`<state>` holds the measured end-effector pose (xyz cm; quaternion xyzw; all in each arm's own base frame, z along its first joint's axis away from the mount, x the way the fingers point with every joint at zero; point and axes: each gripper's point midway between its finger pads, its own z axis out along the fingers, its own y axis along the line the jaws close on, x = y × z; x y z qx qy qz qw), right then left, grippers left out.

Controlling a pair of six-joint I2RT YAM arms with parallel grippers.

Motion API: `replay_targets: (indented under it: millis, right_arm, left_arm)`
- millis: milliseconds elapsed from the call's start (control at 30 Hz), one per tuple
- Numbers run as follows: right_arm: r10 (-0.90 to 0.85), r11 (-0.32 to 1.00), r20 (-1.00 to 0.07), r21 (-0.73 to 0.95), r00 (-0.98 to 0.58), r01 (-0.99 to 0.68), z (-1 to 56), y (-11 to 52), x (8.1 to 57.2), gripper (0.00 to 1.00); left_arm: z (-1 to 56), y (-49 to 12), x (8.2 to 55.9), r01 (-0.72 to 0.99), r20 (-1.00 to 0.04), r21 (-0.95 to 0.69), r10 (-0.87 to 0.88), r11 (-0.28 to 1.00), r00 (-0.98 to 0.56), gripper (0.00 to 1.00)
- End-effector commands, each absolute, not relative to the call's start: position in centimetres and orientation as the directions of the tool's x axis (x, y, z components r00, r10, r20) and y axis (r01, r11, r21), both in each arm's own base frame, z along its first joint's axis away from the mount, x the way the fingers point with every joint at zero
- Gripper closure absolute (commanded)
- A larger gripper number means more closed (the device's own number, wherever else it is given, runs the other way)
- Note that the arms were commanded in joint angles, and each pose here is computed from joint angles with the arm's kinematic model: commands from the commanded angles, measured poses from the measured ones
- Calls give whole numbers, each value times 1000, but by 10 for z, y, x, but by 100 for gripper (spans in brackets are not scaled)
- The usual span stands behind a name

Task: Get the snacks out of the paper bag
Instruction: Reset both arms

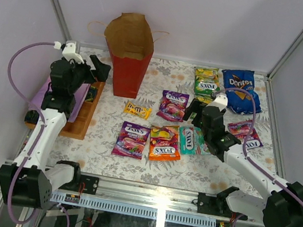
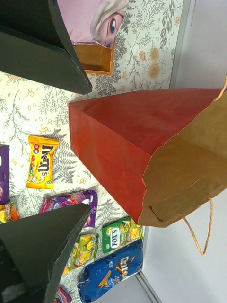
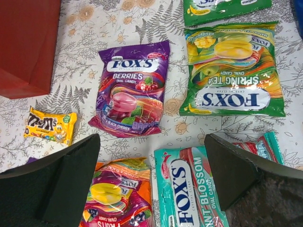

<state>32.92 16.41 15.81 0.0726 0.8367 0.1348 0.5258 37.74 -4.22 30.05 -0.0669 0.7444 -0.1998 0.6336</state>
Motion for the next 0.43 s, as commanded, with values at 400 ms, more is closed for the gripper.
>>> replay_targets:
  millis: [400]
  right_arm:
    - [257, 948, -896, 307, -362, -87, 175, 171, 336, 1]
  left_arm:
    - [323, -34, 380, 157, -940, -342, -336, 926, -64, 0]
